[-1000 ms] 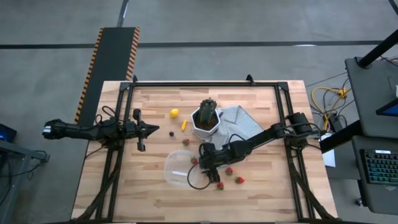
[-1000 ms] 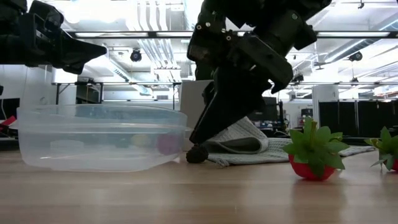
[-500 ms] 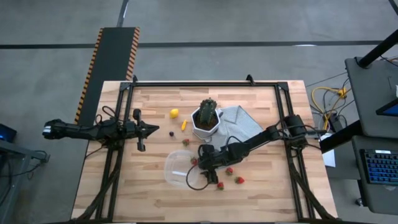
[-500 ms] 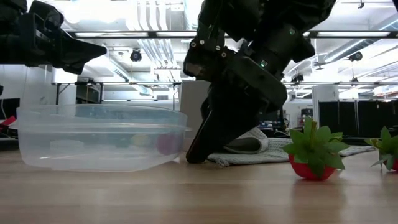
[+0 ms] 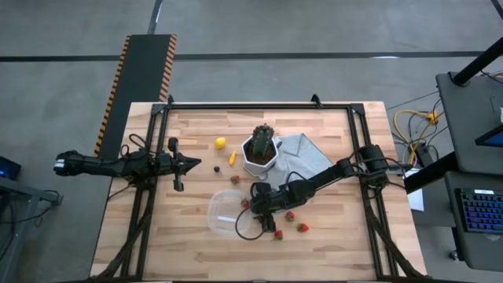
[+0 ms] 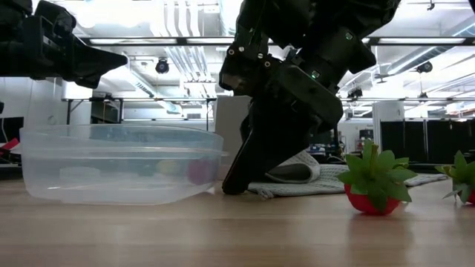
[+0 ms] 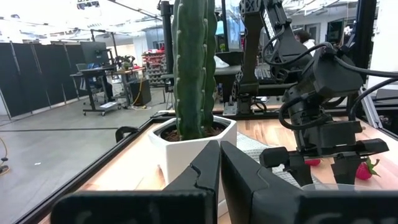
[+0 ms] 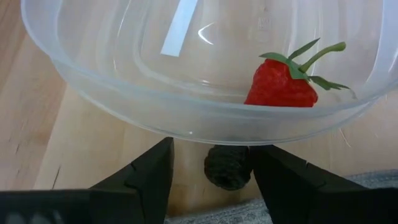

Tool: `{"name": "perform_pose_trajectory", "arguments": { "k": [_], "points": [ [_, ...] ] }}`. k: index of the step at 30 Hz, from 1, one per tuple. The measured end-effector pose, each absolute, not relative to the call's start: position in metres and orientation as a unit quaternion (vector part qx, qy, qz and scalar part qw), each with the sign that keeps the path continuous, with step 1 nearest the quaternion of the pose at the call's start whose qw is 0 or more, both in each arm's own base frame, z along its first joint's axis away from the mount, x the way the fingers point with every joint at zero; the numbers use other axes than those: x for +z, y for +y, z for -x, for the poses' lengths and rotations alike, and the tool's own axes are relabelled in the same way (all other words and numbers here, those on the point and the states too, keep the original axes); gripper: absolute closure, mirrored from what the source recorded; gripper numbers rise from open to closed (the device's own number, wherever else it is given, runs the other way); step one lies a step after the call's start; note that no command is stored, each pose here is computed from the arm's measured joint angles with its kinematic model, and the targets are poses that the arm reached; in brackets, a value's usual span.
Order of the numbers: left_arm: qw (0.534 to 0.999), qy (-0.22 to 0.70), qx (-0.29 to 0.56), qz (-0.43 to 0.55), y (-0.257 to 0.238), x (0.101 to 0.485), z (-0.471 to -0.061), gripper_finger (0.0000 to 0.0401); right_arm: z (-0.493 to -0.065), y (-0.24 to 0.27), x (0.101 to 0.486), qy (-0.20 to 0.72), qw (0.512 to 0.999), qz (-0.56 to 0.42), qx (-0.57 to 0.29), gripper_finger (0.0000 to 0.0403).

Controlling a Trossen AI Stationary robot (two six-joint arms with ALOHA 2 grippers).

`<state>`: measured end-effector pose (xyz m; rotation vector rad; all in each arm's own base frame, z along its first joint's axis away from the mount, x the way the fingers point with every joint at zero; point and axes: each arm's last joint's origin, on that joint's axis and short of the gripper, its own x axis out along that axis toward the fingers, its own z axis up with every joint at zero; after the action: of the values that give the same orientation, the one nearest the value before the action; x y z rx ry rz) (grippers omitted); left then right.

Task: Pick and placing Produce into tupperware
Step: Put the blackberry into the transparent plastic container

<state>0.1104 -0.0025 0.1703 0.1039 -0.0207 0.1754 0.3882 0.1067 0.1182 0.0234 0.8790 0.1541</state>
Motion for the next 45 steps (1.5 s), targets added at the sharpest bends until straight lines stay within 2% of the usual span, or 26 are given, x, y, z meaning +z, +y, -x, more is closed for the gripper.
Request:
{"name": "perform_pose_trajectory", "arguments": {
  "k": [13,26,33,45],
  "points": [
    [0.995,-0.010,0.088,-0.052,-0.003,0.170,-0.110,0.0401,-0.385,0.106,0.117,0.441,0.895,-0.002,0.075,0.0318],
    [0.995,-0.010,0.088,-0.052,-0.003,0.170,-0.110,0.0401,-0.379,0.104,0.123,0.460,0.885,0.003,0.074,0.0319],
    [0.995,-0.010,0.088,-0.052,-0.003,0.170,-0.110,0.0401,-0.372,0.102,0.141,0.462,0.886,0.015,0.049,0.0319],
    [0.995,-0.010,0.087,-0.052,-0.003,0.170,-0.110,0.0401,-0.372,0.099,0.186,0.377,0.923,0.030,0.074,0.0321]
  ]
}}
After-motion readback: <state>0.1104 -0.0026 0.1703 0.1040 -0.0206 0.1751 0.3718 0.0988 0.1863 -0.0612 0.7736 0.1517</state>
